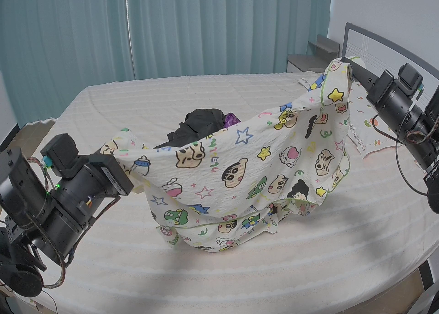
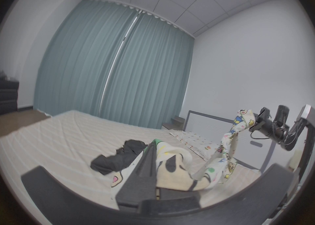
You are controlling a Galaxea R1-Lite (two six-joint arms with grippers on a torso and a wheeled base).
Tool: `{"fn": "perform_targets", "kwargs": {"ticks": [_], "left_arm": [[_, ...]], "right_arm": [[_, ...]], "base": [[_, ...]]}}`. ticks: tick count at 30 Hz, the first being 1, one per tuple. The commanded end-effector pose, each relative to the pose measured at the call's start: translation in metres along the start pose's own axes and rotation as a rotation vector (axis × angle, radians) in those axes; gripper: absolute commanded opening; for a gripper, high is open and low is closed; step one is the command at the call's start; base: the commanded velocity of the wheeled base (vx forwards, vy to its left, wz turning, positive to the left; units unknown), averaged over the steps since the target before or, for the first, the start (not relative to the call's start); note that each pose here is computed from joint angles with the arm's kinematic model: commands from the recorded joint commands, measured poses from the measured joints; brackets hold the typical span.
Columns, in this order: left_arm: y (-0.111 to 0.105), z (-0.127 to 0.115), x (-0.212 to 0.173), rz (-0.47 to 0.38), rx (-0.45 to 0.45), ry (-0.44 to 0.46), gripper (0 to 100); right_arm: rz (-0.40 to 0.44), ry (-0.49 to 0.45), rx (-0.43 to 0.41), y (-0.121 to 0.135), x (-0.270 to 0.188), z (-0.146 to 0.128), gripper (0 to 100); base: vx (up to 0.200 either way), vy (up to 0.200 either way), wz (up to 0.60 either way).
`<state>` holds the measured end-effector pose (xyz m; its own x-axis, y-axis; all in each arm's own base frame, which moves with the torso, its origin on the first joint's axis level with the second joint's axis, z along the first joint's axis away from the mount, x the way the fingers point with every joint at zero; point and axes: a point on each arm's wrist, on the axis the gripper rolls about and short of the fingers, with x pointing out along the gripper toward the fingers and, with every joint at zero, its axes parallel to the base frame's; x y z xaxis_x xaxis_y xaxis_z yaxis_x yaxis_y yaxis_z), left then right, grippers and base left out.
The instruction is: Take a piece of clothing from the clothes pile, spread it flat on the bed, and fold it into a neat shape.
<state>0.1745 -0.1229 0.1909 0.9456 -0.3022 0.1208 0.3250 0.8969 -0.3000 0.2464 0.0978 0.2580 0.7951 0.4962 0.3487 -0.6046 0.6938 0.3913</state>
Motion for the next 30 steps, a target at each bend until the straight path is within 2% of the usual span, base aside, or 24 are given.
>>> {"fn": "perform_targets", "kwargs": {"ticks": [1,8,16,25,30], "left_arm": [[0.0,-0.011,0.0,-0.054,-0.139,0.067,0],[0.004,-0.019,-0.002,-0.067,-0.158,0.109,0],[0.006,-0.017,-0.009,-0.072,-0.192,0.106,0],[0.006,-0.01,-0.014,-0.082,-0.204,0.079,0],[0.006,-0.004,-0.018,-0.106,-0.205,0.066,0]], "right_arm": [[-0.024,0.029,0.007,-0.005,0.0,-0.01,0],[-0.017,0.067,0.022,-0.001,-0.003,-0.021,0],[-0.008,0.039,0.037,0.015,-0.001,-0.026,0],[0.017,0.039,0.048,0.024,-0.004,-0.026,0],[0.018,0.045,0.05,0.023,-0.003,-0.029,0]], "base": [[0.0,0.0,0.0],[-0.2,0.0,0.0],[-0.2,0.0,0.0],[0.0,0.0,0.0],[0.0,0.2,0.0]]}}
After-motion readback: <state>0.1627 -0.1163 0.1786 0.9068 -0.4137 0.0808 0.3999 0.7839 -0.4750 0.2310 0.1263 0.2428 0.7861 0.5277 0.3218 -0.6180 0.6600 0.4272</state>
